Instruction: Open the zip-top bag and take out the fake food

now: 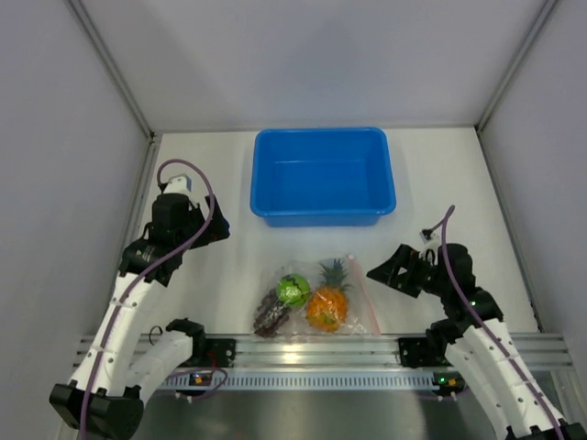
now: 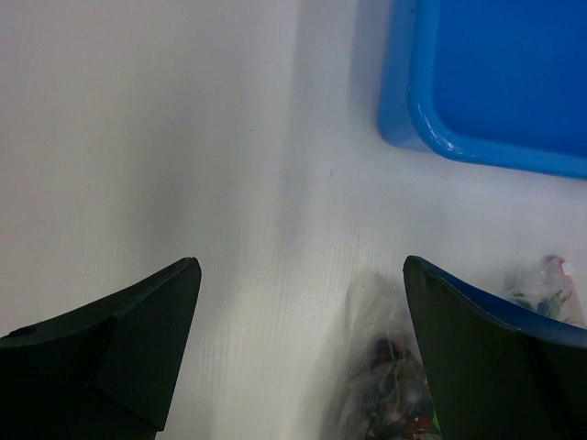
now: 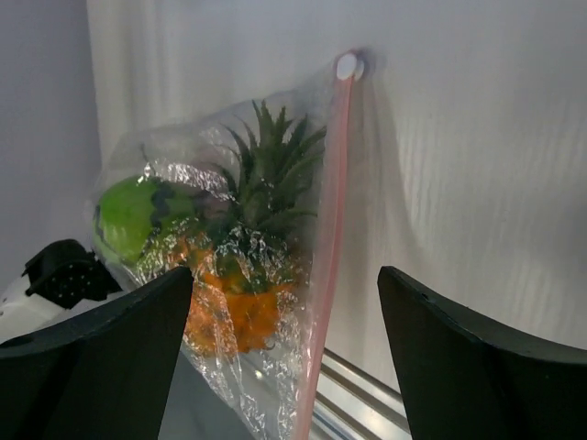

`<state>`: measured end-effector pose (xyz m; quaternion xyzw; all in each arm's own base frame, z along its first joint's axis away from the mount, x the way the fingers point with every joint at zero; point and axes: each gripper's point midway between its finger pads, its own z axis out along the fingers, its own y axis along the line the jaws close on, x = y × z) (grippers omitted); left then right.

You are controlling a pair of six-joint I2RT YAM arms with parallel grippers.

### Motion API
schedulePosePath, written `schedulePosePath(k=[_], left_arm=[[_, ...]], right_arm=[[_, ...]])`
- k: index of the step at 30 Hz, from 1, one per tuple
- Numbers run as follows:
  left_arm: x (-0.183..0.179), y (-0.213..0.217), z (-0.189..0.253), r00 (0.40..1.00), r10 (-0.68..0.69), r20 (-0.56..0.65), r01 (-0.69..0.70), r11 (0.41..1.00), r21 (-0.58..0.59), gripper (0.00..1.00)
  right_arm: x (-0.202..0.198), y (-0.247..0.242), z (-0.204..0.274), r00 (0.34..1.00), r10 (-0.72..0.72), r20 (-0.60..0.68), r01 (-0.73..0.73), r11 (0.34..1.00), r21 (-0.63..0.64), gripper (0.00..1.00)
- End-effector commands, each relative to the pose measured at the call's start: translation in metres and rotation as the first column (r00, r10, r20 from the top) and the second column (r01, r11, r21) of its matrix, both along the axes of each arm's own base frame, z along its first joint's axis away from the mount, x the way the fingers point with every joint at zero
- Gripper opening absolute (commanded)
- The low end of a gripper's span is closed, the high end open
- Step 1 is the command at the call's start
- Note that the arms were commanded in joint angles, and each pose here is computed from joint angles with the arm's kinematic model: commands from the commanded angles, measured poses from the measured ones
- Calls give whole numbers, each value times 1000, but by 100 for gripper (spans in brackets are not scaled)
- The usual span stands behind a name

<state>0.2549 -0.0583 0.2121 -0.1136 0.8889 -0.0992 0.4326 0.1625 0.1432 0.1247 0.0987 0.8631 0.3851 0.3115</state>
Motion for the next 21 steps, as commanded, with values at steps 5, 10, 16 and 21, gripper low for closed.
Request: schedulePosePath(k=[5,10,16,21], left_arm=[[-1,7,-6,999,12,33,-14,999,33,98],[-2,9,-3,999,23,47,-25,999,36,98],[-2,9,-5,999,21,44,-23,999,36,98],[-4,9,-3,998,20,52,-22,999,34,98]], right_arm=[[4,42,-14,991,132,7,-130,966,223,82],[-6,56,-44,977,203,-65,-184,957,226,80],[-10,72,-47,972,234,-35,-218,942,255,66],[-12,77,-58,970,236,-65,-212,942,259,28]])
